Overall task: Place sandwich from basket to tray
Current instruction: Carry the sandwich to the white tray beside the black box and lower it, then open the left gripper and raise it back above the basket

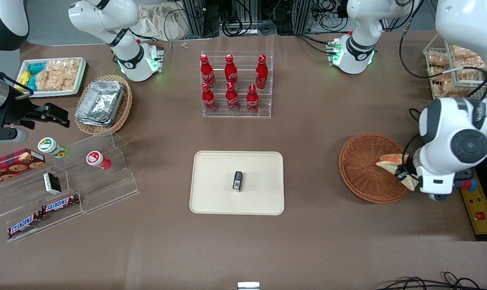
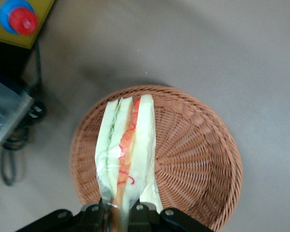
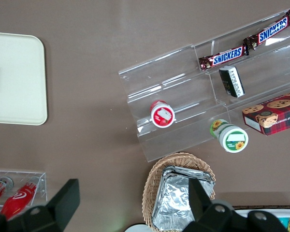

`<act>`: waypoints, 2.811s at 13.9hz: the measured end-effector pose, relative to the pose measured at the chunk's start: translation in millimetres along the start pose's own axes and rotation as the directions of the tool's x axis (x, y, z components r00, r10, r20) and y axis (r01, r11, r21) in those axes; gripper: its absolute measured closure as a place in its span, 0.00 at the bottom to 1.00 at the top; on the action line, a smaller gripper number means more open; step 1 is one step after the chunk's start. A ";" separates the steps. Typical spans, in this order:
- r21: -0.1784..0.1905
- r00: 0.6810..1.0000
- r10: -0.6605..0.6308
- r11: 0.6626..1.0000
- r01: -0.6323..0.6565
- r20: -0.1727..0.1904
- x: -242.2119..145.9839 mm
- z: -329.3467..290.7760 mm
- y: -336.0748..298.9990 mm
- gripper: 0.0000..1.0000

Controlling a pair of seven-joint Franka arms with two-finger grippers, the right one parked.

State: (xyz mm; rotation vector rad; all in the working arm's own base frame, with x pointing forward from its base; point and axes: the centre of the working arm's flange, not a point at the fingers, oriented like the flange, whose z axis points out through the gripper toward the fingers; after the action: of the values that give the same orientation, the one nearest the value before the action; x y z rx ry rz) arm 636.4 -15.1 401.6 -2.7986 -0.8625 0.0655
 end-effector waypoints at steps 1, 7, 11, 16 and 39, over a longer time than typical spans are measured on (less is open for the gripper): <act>-0.002 0.999 0.038 0.999 -0.038 -0.005 -0.8 -26.4 -1.0 0.82; -0.052 0.941 0.337 0.939 -0.339 -0.045 -89.3 -124.4 99.3 0.82; -0.095 0.801 0.597 0.796 -0.598 -0.044 -133.0 -104.9 189.2 0.82; -0.166 0.699 0.711 0.682 -0.712 -0.076 -195.4 -25.1 302.3 0.82; -0.180 0.733 0.656 0.711 -0.680 -0.177 -164.7 -30.1 310.6 0.00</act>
State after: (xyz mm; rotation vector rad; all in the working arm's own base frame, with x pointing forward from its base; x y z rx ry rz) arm 674.5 -363.5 361.2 -3.1455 0.2396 -0.0728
